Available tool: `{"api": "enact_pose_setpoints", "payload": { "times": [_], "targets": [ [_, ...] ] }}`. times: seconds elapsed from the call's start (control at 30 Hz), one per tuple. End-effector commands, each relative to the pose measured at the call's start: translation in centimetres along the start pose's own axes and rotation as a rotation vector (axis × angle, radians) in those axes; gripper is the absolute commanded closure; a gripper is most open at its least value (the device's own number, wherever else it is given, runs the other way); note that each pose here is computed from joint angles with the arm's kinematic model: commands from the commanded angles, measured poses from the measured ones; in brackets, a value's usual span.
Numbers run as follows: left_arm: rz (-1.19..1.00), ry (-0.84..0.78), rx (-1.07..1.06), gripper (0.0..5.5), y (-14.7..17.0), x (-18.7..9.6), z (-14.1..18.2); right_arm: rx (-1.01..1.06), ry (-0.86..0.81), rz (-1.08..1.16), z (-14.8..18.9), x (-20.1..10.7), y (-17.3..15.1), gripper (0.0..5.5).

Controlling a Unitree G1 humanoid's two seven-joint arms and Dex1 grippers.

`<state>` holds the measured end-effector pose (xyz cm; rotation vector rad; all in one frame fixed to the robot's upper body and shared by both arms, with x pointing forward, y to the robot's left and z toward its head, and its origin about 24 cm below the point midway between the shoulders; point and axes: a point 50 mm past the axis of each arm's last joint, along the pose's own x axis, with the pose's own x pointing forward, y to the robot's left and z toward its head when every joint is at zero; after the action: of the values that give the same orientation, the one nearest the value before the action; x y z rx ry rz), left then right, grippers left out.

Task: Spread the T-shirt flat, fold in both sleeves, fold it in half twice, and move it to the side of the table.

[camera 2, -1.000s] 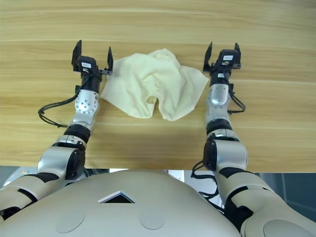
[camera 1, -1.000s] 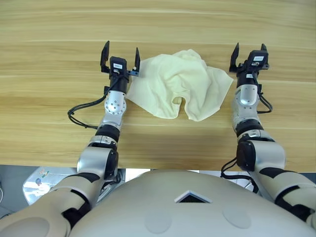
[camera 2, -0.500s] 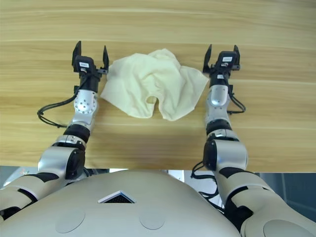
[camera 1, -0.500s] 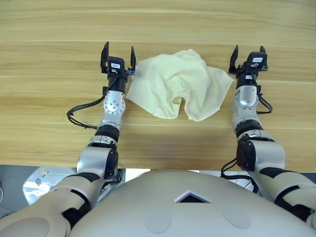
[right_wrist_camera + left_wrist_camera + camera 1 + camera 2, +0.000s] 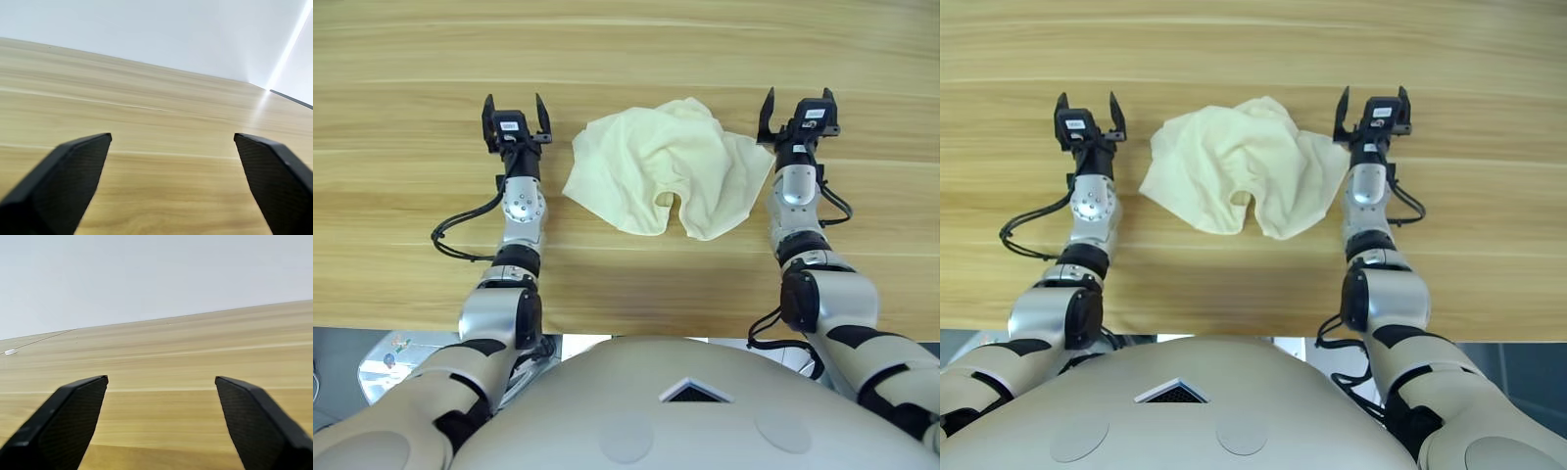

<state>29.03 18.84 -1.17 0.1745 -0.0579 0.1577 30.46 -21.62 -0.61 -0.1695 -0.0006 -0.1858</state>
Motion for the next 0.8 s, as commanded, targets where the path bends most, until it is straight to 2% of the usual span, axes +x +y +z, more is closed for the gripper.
{"api": "enact_pose_setpoints", "payload": {
  "times": [0.03, 0.23, 0.4, 0.8],
  "targets": [
    [-0.004, -0.011, -0.003, 1.43, -0.17, 0.23, 0.29, -0.004, -0.008, 0.000, 0.45, 0.45, 0.12, 0.92],
    [0.010, -0.013, 0.011, 1.43, 0.07, -0.05, 0.13, -0.010, -0.020, 0.000, 0.36, 0.19, -0.06, 0.92],
    [0.004, -0.015, 0.016, 1.43, 0.03, -0.27, 0.05, -0.025, -0.036, -0.010, 0.32, -0.07, -0.22, 1.63],
    [-0.007, -0.016, 0.014, 1.43, -0.18, -0.49, -0.01, -0.031, -0.029, -0.020, 0.09, -0.28, -0.50, 1.63]
  ]
}}
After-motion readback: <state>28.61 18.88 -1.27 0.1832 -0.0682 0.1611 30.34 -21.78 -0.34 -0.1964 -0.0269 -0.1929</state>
